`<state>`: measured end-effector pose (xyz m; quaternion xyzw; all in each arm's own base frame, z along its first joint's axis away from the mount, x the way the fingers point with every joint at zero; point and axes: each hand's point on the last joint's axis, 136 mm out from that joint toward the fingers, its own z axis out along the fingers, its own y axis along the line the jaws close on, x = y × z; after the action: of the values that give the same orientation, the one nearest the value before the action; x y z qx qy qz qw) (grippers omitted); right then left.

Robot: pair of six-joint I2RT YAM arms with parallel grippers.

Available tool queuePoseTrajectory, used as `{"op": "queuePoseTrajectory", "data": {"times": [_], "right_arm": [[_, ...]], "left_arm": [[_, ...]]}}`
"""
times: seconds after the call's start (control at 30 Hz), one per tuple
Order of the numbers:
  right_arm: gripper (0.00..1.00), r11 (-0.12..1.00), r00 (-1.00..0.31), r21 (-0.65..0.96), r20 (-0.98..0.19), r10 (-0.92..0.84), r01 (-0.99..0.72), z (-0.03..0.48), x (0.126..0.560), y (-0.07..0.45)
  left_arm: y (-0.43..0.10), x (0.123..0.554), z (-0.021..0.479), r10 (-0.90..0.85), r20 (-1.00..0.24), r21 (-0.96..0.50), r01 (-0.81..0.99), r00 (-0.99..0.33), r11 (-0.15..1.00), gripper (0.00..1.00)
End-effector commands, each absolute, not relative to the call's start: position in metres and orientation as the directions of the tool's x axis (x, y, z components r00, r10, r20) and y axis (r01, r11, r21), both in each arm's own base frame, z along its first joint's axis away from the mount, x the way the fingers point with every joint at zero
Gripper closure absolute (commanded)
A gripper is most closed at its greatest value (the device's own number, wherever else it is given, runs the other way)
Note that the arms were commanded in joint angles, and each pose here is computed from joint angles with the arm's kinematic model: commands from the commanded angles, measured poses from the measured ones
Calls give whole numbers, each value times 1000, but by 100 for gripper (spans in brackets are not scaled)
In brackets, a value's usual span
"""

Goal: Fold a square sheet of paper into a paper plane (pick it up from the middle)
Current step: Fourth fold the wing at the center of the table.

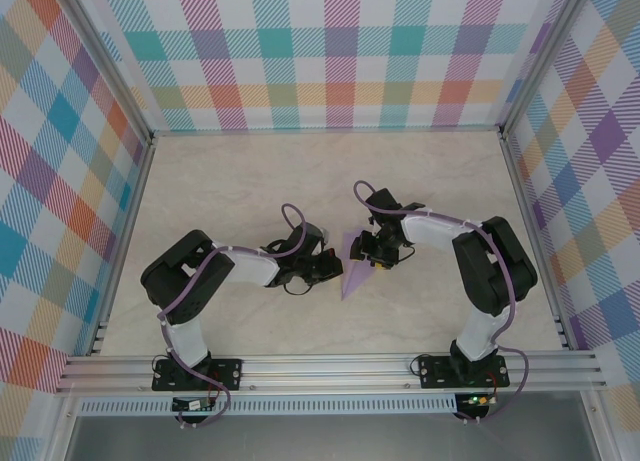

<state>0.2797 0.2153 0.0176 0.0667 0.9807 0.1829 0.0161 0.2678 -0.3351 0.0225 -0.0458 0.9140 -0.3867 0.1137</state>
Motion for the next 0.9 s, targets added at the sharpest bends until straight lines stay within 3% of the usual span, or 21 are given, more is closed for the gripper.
{"op": "queuePoseTrajectory", "data": {"times": [0.0, 0.4, 0.87], "right_arm": [[44, 959, -987, 235, 52, 150, 158, -20, 260, 193], [36, 936, -992, 334, -4, 122, 114, -4, 264, 205], [37, 958, -988, 241, 47, 149, 156, -18, 258, 193]], "left_arm": [[-334, 277, 25, -171, -187, -713, 13, -967, 701, 99], [-340, 279, 31, -117, -213, -702, 69, -970, 709, 100], [-337, 280, 26, -131, -212, -688, 52, -968, 724, 100]]}}
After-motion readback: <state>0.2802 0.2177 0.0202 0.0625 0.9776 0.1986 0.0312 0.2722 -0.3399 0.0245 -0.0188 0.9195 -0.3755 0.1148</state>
